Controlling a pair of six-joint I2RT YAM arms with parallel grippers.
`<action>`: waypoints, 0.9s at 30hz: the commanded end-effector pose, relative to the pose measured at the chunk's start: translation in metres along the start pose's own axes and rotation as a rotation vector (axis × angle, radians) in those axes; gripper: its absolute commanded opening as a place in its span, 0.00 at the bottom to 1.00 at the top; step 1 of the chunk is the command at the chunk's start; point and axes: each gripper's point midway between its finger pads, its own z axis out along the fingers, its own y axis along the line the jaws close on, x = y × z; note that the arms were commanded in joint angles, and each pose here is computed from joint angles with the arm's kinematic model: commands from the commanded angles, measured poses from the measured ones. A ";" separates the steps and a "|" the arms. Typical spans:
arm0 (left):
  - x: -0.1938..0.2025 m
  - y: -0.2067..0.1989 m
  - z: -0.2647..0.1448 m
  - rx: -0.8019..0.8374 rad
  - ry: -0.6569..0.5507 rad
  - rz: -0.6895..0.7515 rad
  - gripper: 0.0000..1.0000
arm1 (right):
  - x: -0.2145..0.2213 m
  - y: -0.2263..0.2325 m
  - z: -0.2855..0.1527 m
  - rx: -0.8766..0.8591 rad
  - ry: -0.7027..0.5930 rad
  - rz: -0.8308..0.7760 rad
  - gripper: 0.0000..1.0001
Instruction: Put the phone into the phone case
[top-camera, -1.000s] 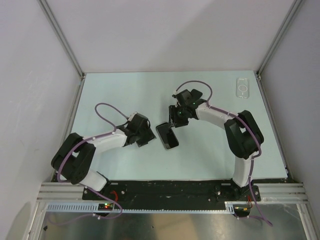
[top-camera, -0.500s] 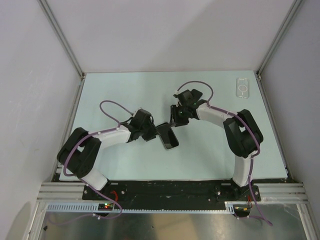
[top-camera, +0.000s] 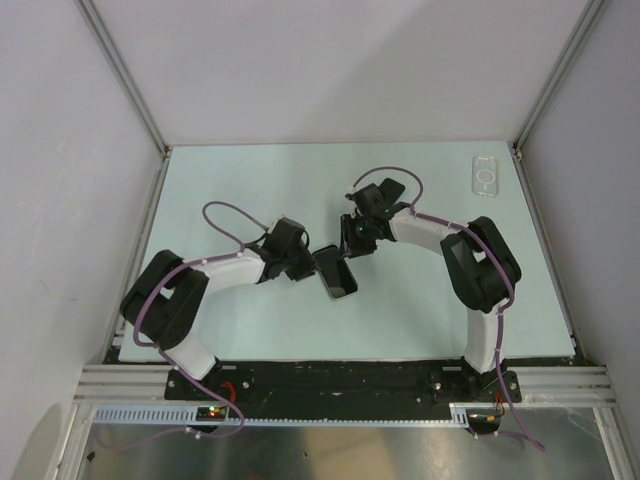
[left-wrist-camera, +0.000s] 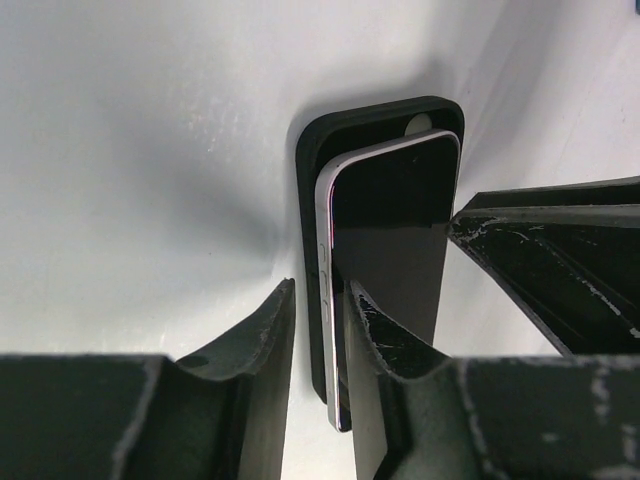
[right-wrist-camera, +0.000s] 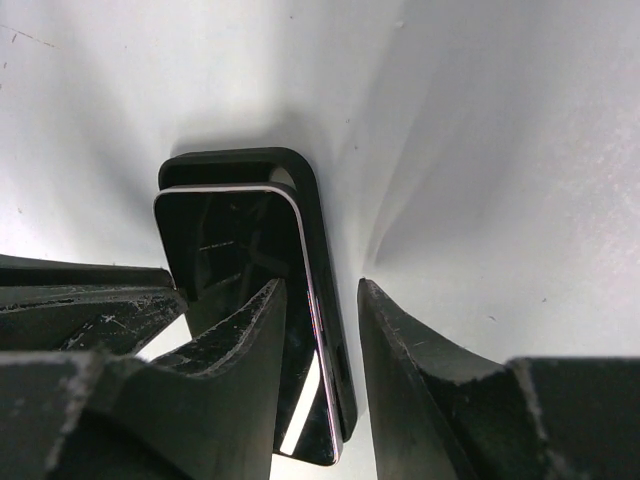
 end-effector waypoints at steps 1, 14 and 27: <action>-0.010 -0.024 -0.001 0.055 -0.028 0.004 0.30 | -0.001 0.001 0.006 -0.013 -0.008 -0.008 0.39; -0.011 -0.026 0.005 0.047 -0.024 0.011 0.14 | 0.003 -0.001 0.011 -0.002 0.002 -0.009 0.38; -0.011 -0.005 0.020 -0.040 -0.041 0.007 0.00 | 0.010 0.005 0.013 0.004 0.010 -0.029 0.38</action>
